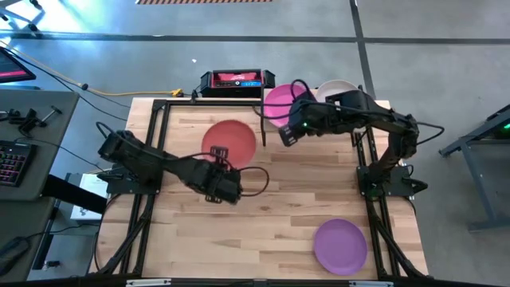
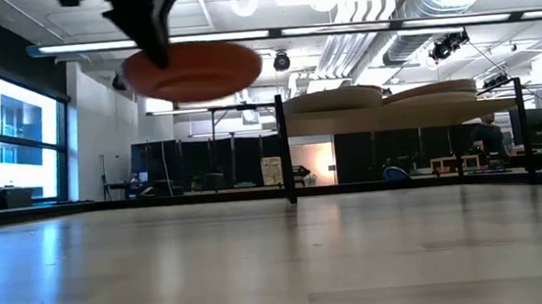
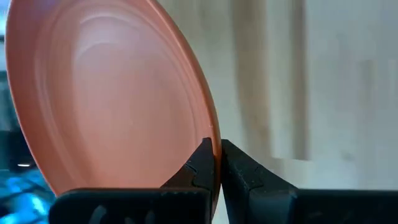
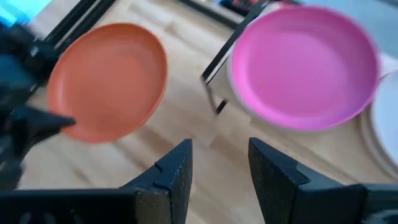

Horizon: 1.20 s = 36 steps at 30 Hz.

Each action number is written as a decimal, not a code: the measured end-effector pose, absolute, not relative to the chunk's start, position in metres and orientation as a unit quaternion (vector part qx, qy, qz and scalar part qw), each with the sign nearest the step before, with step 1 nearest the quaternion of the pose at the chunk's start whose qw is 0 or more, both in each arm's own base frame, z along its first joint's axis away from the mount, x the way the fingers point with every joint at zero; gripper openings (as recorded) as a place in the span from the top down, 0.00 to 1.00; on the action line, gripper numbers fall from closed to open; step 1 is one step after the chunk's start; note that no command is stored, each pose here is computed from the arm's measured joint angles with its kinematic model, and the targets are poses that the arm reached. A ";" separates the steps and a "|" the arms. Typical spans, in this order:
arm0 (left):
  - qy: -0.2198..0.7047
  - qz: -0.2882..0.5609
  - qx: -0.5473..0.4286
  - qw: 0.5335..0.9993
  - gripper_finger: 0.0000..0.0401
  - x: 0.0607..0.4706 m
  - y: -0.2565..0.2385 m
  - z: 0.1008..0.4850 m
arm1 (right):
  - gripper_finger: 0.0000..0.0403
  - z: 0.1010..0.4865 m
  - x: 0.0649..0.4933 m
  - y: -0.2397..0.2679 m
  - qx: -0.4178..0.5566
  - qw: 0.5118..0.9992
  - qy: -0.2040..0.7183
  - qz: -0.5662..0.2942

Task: Place and stack plates onto a shelf
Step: Stack the orange plate on top of the pink plate on the shelf

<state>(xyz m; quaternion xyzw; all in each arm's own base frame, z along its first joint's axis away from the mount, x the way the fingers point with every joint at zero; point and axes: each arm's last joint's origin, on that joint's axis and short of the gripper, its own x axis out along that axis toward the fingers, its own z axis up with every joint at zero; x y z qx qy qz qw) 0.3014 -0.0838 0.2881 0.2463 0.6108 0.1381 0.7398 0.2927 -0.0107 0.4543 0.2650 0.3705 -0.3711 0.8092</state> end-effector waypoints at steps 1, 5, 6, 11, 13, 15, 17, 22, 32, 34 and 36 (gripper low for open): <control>0.606 0.143 0.259 0.738 0.99 0.303 -0.081 0.291 | 0.67 0.455 0.293 -0.013 0.262 0.808 0.365 -0.380; 0.591 0.158 0.306 0.729 0.99 0.310 -0.066 0.299 | 0.67 0.456 0.293 -0.025 0.255 0.806 0.342 -0.410; 0.589 0.159 0.313 0.728 0.99 0.313 -0.062 0.300 | 0.67 0.457 0.293 -0.028 0.255 0.806 0.337 -0.414; 0.580 0.151 0.338 0.726 0.99 0.326 -0.037 0.302 | 0.67 0.460 0.296 -0.048 0.250 0.811 0.315 -0.424; 0.572 0.152 0.344 0.729 0.99 0.331 -0.027 0.303 | 0.67 0.462 0.297 -0.056 0.245 0.817 0.303 -0.425; 0.564 0.153 0.351 0.732 0.99 0.337 -0.016 0.305 | 0.67 0.464 0.298 -0.065 0.239 0.822 0.292 -0.426; 0.557 0.152 0.363 0.732 0.99 0.342 -0.006 0.306 | 0.67 0.466 0.299 -0.073 0.237 0.826 0.284 -0.425; 0.533 0.132 0.382 0.743 0.99 0.353 0.019 0.311 | 0.67 0.467 0.296 -0.090 0.236 0.827 0.280 -0.426; 0.463 0.104 0.428 0.769 0.99 0.368 0.061 0.323 | 0.67 0.468 0.291 -0.108 0.237 0.819 0.274 -0.446; 0.452 0.090 0.438 0.772 0.99 0.369 0.067 0.324 | 0.67 0.470 0.292 -0.109 0.231 0.822 0.263 -0.450; 0.444 0.072 0.449 0.772 0.99 0.370 0.072 0.325 | 0.67 0.472 0.294 -0.110 0.219 0.828 0.248 -0.452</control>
